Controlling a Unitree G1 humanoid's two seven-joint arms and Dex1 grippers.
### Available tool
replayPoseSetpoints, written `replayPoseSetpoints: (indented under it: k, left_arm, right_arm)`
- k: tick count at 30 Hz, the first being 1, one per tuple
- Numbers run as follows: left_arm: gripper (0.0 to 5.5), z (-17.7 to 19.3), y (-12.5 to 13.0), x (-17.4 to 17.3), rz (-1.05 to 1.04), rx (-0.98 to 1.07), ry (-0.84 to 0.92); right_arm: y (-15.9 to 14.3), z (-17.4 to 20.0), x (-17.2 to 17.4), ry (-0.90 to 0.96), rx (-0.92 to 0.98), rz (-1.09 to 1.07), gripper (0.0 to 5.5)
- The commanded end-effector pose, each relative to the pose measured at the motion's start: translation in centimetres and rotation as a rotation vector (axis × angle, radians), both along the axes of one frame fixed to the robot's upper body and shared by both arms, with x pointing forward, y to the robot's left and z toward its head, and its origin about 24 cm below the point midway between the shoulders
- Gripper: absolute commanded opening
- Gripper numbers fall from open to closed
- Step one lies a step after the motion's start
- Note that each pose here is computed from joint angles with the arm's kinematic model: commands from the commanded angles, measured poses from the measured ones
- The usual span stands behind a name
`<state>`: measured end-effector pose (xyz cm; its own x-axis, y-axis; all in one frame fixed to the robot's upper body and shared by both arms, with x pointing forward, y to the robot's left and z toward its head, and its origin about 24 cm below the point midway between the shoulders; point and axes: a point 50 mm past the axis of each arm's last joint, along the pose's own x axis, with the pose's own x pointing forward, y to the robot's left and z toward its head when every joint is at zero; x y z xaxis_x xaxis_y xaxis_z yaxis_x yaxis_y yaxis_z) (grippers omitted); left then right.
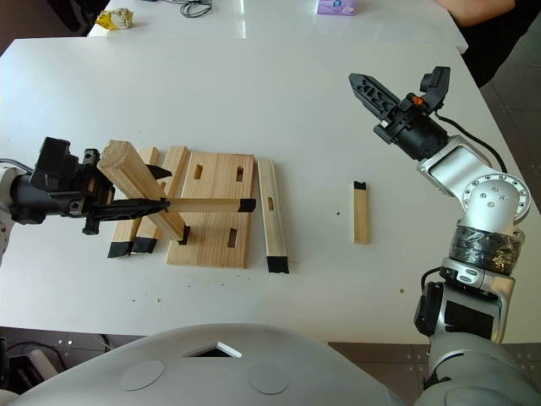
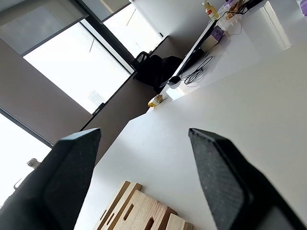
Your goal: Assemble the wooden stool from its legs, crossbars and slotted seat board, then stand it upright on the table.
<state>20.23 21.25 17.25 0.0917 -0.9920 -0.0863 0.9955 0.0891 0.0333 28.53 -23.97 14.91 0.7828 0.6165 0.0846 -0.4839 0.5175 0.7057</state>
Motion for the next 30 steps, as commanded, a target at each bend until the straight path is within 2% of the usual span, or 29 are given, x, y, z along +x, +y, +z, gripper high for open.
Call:
replayPoseSetpoints:
  k: [1,16,24,30]
  left_arm:
    - [2.05,-1.3,-0.6,-0.4,-0.003,0.009,0.038]
    - [2.05,-1.7,-2.3,0.2,0.067,-0.085,0.017]
    - [2.05,-2.3,0.9,-0.7,0.101,0.049,0.035]
    - [2.05,-2.6,2.2,-0.5,0.119,0.092,0.042]
  right_arm:
    - [0.5,0.7,0.6,-0.018,-0.015,0.021,3.36]
    - [0.8,1.3,1.8,-0.049,-0.026,0.038,3.36]
    - [0.3,0.9,1.2,-0.05,-0.037,0.018,3.36]
    - [0.0,0.7,0.7,-0.055,-0.032,-0.003,3.36]
